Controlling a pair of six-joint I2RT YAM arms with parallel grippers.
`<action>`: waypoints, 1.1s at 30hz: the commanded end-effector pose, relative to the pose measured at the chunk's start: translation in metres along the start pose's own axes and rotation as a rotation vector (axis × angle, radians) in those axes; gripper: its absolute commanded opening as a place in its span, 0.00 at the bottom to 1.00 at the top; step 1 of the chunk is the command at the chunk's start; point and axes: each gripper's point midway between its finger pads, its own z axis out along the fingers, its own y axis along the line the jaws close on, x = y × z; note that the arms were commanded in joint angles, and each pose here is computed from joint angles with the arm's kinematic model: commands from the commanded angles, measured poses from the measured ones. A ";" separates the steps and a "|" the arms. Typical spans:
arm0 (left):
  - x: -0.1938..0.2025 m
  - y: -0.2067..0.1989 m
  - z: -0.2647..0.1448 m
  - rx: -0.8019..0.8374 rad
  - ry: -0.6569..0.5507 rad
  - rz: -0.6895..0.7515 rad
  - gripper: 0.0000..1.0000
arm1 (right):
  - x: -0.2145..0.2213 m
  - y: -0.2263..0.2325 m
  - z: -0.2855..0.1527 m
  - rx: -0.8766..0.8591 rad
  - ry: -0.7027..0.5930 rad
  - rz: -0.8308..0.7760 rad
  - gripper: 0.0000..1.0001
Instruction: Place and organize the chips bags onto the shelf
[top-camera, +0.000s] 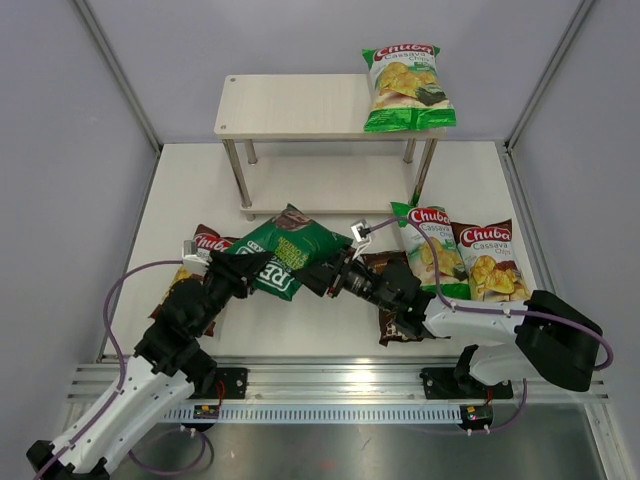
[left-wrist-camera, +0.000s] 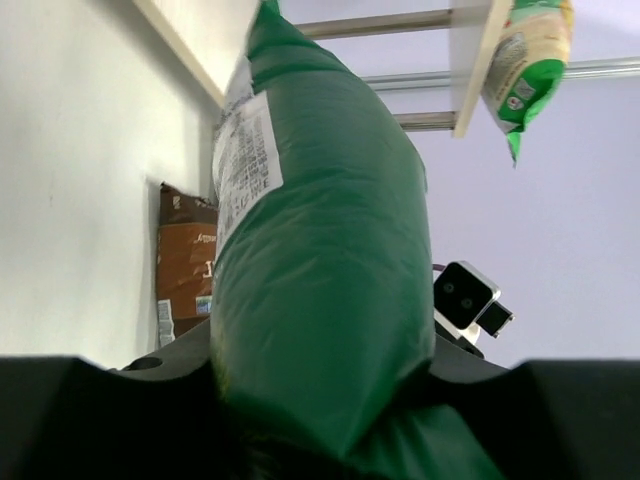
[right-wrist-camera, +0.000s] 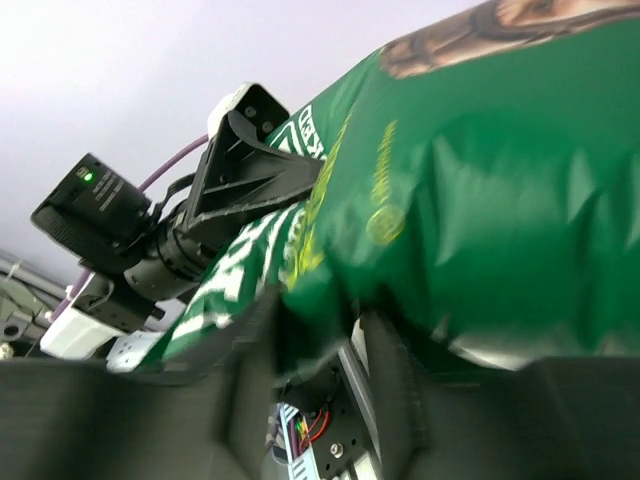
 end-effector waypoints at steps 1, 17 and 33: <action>-0.017 -0.045 -0.009 0.196 -0.090 0.039 0.14 | -0.033 0.042 -0.008 -0.135 -0.118 -0.036 0.49; -0.046 -0.157 -0.064 0.586 -0.288 0.327 0.10 | -0.078 0.018 -0.077 0.244 -0.158 -0.056 0.79; -0.094 -0.259 -0.018 0.512 -0.504 0.280 0.14 | -0.091 -0.001 -0.141 0.447 -0.180 -0.029 0.86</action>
